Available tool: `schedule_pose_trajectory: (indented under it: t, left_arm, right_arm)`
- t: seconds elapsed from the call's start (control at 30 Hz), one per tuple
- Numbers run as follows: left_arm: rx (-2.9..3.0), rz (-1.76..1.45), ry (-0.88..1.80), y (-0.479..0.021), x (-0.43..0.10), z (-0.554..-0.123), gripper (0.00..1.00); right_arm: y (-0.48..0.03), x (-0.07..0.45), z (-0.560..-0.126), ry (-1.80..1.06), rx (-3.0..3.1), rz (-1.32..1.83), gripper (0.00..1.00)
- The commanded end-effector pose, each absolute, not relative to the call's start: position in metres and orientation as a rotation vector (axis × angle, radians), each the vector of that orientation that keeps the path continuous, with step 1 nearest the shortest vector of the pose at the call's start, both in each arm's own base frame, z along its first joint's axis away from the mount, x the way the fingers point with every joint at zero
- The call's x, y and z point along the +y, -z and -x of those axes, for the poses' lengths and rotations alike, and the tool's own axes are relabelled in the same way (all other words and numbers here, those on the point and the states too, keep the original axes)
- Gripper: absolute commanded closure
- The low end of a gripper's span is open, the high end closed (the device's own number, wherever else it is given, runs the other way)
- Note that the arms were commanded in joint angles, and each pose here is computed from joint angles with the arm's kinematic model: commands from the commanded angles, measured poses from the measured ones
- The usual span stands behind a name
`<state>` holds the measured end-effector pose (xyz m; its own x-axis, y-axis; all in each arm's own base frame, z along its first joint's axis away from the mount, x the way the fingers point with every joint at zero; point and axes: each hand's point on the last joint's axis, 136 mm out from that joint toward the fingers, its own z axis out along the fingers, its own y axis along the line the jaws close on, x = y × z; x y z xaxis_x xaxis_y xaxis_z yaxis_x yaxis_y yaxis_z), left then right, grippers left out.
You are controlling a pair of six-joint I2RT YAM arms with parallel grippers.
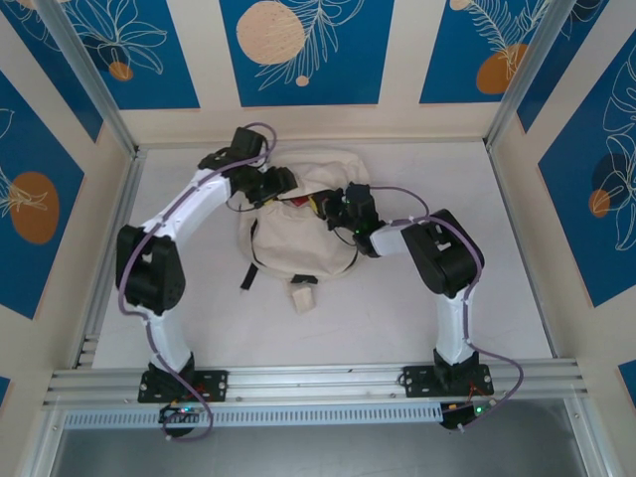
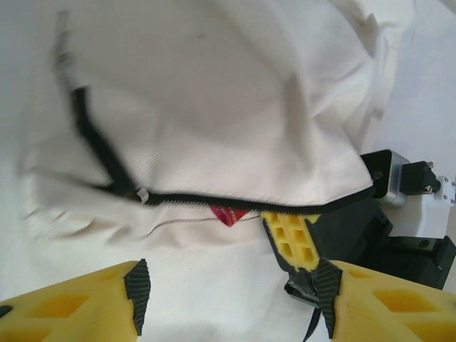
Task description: Pack books, pencil case, and school supplies into a backpack
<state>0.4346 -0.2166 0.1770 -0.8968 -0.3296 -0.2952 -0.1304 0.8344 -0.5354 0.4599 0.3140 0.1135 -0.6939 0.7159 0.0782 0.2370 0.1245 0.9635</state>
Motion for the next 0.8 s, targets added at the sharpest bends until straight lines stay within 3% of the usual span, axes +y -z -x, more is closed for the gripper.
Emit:
schedule_pose_trajectory:
  t: [0.0,0.13,0.53,0.67,0.77]
  left_arm:
    - [2.596,0.431,0.703,-0.173,-0.188,-0.431,0.34]
    - [2.603,0.468,0.688,-0.160,-0.166,-0.421,0.33]
    - [2.765,0.429,0.519,-0.076,-0.137,-0.393,0.36]
    - [2.807,0.390,0.611,-0.062,-0.152,-0.380,0.49]
    - [2.850,0.358,0.643,-0.051,-0.163,-0.365,0.62]
  right_arm:
    - [-0.113,0.336,-0.452,-1.625,2.047,-0.897,0.82]
    - [-0.107,0.333,-0.433,-1.617,2.152,-0.844,0.74]
    - [-0.114,0.320,-0.380,-1.373,2.443,-0.636,0.70]
    - [-0.110,0.316,-0.364,-1.206,2.573,-0.534,0.72]
    - [-0.105,0.315,-0.360,-1.102,2.621,-0.451,0.83]
